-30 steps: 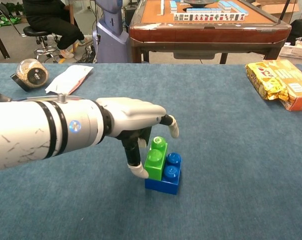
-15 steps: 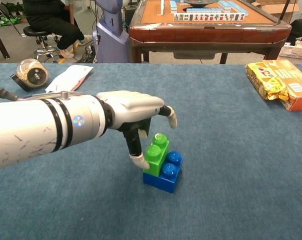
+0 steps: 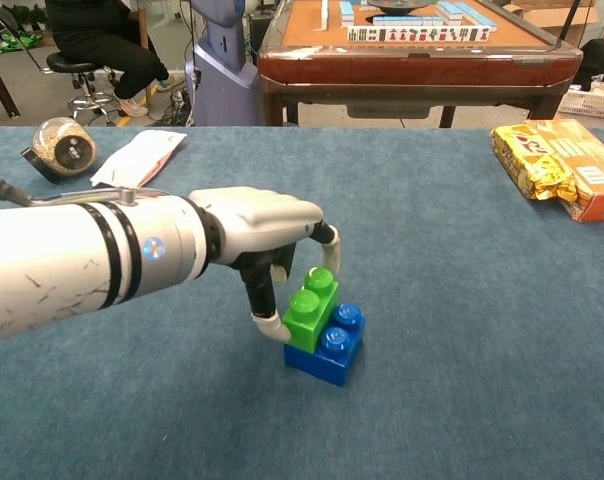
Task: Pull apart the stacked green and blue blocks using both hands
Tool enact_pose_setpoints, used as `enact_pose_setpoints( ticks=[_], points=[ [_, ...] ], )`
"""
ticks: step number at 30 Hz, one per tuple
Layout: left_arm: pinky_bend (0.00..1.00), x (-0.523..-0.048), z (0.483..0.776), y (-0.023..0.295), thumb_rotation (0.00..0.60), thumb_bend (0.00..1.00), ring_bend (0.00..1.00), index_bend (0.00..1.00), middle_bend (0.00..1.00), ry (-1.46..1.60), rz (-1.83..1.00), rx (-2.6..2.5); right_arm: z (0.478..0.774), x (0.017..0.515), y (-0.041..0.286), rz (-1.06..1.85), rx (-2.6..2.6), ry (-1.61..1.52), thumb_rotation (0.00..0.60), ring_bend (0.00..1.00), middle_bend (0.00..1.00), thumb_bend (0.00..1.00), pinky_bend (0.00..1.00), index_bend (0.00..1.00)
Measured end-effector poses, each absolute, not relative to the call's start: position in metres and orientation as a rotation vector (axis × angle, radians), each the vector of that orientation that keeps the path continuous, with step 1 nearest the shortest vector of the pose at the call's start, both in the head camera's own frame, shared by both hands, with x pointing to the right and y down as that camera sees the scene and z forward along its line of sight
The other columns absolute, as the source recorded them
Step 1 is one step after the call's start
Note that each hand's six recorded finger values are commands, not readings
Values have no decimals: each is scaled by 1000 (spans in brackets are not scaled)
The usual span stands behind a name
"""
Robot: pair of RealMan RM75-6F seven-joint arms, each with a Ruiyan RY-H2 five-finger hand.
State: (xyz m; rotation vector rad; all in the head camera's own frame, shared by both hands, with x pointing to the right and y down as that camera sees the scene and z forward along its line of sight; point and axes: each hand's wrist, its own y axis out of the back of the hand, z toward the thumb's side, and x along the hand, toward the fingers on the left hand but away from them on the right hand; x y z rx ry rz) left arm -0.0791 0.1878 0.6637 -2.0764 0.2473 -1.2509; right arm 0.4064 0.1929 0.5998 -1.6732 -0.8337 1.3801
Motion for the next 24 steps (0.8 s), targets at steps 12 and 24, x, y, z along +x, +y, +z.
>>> enact_pose_setpoints(
  ticks=[12,24],
  points=[
    [1000,-80,664,188,600,6,1000,473,1000,251,-1245,-2083,603,407,194,1381,-1681,-834,600,464,433,167,598,413],
    [1000,-80,662,190,600,6,1000,539,1000,283,-1213,-2130,603,404,192,1368,-1692,-842,600,464,433,167,598,413]
  ],
)
